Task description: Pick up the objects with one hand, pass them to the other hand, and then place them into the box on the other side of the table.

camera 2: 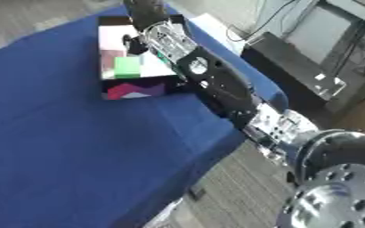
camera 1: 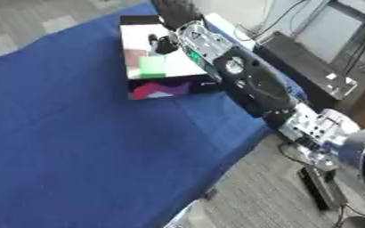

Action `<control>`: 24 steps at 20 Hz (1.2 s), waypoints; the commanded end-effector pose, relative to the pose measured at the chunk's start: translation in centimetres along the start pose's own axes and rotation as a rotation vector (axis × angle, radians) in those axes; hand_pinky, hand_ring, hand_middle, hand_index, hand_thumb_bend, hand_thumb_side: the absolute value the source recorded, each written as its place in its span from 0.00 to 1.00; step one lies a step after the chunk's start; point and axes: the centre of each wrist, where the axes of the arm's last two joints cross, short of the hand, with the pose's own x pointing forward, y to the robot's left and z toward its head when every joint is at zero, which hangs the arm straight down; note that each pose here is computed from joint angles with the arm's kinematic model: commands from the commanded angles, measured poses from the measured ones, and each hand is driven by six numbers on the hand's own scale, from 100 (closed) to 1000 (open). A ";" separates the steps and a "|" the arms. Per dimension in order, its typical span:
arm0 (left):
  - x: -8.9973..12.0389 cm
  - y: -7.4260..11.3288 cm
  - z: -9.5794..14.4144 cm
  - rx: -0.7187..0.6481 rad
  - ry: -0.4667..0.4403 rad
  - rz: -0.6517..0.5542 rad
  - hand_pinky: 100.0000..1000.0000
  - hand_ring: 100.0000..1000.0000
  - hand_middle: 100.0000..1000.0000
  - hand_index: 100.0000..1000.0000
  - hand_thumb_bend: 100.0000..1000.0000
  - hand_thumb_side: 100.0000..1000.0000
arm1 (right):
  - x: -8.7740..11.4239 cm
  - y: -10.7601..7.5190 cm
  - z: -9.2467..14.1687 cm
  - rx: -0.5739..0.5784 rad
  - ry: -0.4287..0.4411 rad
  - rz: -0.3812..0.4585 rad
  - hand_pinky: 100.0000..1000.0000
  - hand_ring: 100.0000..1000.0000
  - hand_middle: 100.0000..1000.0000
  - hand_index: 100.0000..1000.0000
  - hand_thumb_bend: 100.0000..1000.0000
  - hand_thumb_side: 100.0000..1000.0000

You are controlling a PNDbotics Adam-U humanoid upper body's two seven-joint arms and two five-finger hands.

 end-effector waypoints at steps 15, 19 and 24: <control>0.2 0.4 -0.1 0.015 -0.010 -0.007 0.60 0.42 0.42 0.66 0.95 0.51 | 0.1 -5.9 1.6 -0.228 -0.023 -0.052 0.96 0.98 1.00 1.00 0.21 0.11; -0.5 0.4 0.2 0.025 0.021 -0.015 0.60 0.42 0.42 0.66 0.95 0.51 | 2.2 -10.4 4.9 -0.503 -0.106 -0.232 0.73 0.97 1.00 1.00 0.15 0.00; -1.0 0.1 0.1 0.024 0.043 -0.043 0.60 0.42 0.42 0.66 0.94 0.50 | 6.9 -11.3 6.8 -0.693 -0.290 -0.479 0.64 0.96 0.96 1.00 0.00 0.00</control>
